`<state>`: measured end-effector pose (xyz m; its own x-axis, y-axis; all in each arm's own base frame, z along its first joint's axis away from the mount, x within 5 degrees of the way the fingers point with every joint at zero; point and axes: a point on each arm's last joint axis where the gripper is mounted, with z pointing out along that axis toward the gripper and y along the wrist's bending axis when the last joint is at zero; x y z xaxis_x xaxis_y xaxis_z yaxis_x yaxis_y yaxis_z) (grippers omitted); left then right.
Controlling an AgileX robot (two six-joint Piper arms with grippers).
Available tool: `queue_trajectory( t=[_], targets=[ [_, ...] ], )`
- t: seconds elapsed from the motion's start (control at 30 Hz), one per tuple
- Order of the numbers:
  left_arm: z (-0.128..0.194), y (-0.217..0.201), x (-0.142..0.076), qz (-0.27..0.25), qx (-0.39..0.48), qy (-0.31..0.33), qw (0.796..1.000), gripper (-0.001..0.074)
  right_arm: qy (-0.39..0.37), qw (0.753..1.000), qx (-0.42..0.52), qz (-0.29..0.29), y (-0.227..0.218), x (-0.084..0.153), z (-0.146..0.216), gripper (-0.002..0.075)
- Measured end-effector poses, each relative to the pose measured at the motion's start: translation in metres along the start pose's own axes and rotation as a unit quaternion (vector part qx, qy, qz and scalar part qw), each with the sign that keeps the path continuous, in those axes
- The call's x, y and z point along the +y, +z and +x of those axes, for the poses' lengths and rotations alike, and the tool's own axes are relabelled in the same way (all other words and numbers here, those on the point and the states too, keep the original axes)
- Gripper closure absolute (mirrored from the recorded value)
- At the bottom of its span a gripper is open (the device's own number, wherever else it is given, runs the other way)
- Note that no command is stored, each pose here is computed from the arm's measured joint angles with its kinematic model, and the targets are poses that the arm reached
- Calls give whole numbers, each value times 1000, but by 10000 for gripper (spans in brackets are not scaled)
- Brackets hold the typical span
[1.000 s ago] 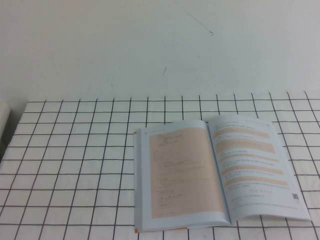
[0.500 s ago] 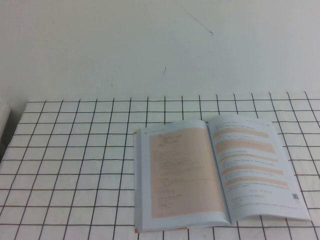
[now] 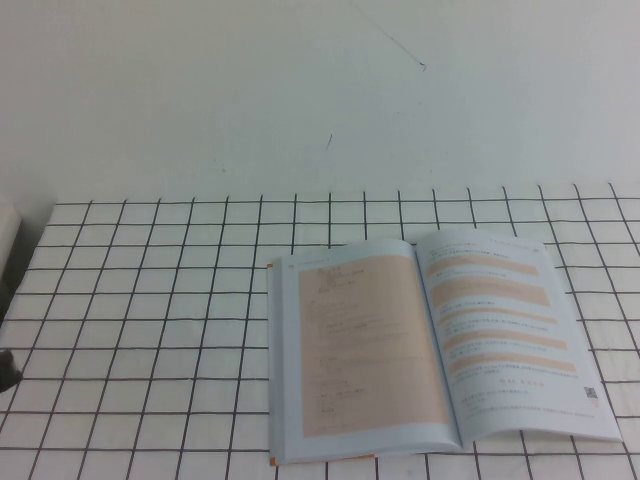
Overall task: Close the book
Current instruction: 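Close the open booklet and leave it lying on the table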
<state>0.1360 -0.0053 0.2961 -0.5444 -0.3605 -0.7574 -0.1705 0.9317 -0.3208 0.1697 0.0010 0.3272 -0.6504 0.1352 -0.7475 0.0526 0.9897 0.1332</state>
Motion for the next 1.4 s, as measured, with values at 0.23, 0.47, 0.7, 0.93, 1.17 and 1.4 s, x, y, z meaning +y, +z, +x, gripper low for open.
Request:
queue_trajectory(
  t=[0.23,0.47,0.7,0.93,1.17,1.4],
  targets=[
    [9,37,-15,62,108,-69,990,738,51,996,51,-54,45,8,-4,729],
    [12,75,-28,144,145,7,979,738,52,991,48,-110,80,16,-9,729],
    [18,114,-36,202,161,2,966,738,-89,957,66,-268,111,51,-7,729],
    [31,150,-39,257,180,-26,949,738,-185,913,135,-339,159,100,-10,729],
    [47,178,-37,279,210,-29,937,738,-234,893,223,-312,211,125,3,729],
    [64,212,-54,294,252,4,922,738,-236,884,264,-304,238,128,19,729]
  ],
)
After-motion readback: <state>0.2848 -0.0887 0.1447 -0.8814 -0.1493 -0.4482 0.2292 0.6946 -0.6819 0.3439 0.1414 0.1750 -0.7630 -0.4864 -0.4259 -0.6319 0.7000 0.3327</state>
